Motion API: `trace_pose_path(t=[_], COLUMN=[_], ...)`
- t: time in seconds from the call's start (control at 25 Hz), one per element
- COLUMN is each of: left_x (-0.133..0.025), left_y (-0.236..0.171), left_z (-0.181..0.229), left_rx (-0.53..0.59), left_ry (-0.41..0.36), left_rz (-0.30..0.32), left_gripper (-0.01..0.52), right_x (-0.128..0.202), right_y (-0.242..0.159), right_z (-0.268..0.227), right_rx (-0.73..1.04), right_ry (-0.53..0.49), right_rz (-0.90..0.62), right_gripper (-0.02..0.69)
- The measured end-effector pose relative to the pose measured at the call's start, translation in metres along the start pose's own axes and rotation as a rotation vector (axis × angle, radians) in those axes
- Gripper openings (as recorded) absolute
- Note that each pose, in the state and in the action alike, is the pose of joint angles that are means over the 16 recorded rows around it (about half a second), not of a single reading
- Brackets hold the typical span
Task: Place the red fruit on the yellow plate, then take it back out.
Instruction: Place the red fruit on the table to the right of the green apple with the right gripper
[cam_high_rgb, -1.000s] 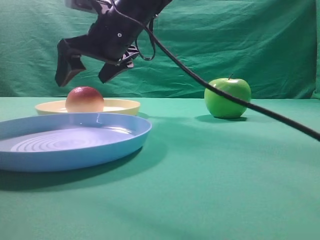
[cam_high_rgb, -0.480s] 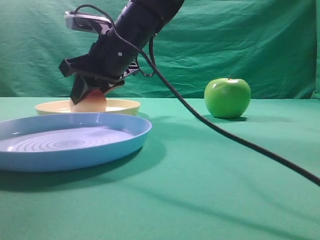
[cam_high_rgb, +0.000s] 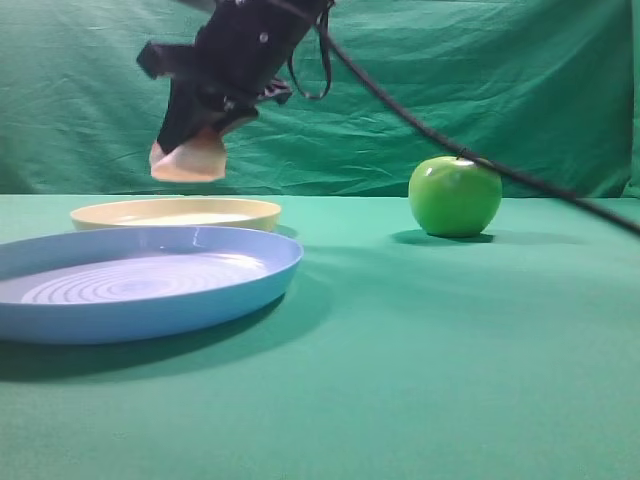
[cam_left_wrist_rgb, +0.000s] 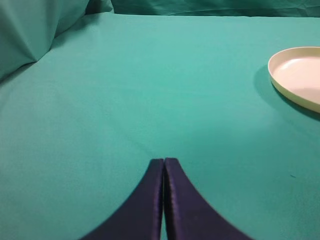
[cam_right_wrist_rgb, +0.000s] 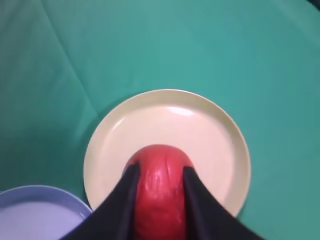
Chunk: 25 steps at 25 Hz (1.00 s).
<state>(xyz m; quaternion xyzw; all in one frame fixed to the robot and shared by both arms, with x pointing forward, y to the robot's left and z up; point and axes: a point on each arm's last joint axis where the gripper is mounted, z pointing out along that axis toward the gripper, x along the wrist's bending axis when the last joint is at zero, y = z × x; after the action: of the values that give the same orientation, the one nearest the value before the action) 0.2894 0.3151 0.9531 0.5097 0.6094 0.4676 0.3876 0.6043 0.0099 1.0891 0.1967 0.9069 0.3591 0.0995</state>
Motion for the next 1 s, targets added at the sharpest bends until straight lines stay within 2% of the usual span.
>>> trace_pose_path(t=[0.28,0.6,0.8,1.0], left_x=[0.0,0.0,0.0,0.0], left_y=[0.0,0.0,0.0,0.0], left_z=[0.0,0.0,0.0,0.0], left_rx=[0.0,0.0,0.0,0.0], left_ry=[0.0,0.0,0.0,0.0], left_rz=[0.0,0.001,0.001,0.001], left_gripper=[0.0,0.0,0.0,0.0], right_x=[-0.006,-0.01,0.0,0.016], right_y=[-0.002,-0.049,-0.1,-0.155], right_z=[-0.091,-0.17,-0.186,-0.171], right_rx=[0.047,0.077,0.091,0.112], right_ry=[-0.158,-0.297,-0.341,-0.356], right_rz=[0.091,0.231,0.314,0.378], right_gripper=[0.179,0.17,0.162,0.155])
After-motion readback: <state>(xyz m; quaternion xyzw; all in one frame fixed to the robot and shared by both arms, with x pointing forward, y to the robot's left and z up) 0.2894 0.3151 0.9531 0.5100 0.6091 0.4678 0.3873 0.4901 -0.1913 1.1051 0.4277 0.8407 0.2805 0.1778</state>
